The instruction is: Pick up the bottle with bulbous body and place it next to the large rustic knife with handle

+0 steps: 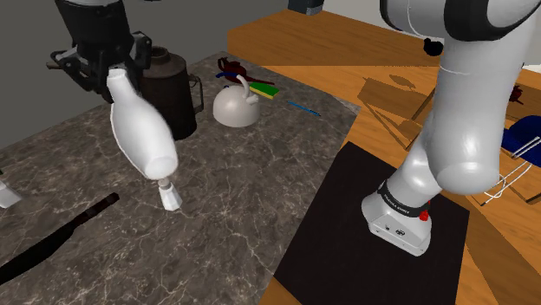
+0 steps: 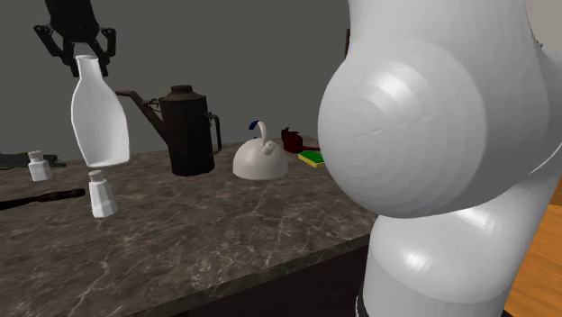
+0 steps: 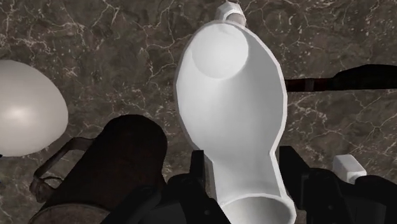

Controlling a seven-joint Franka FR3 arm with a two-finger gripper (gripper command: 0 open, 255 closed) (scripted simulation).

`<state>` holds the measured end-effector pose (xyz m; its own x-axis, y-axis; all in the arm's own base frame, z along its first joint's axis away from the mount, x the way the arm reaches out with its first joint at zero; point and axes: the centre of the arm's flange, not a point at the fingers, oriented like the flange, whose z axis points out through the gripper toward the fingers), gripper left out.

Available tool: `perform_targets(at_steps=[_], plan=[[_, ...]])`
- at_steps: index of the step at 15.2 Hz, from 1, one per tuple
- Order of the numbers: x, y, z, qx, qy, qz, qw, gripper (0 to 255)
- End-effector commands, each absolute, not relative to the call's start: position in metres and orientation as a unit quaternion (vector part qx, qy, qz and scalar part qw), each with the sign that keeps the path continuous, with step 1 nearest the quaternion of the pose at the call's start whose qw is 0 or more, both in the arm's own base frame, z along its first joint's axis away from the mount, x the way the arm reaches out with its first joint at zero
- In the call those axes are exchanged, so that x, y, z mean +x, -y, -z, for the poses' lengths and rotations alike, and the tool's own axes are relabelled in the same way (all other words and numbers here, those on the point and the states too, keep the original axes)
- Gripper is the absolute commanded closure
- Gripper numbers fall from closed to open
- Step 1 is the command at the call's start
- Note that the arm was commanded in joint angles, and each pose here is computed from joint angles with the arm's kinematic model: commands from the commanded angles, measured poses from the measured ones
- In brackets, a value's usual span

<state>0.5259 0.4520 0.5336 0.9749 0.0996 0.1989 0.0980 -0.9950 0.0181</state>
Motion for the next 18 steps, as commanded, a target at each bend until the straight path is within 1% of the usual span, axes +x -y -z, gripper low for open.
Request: perform_targets(at_steps=[1,4,18], plan=[[0.536,-0.476,-0.523,0.994,-0.049,-0.101,0.005,255],[0.549,-0.505,-0.511,0.994,-0.049,-0.101,0.005,255],[0.549,-0.505,-0.437,0.994,-0.049,-0.101,0.005,255]])
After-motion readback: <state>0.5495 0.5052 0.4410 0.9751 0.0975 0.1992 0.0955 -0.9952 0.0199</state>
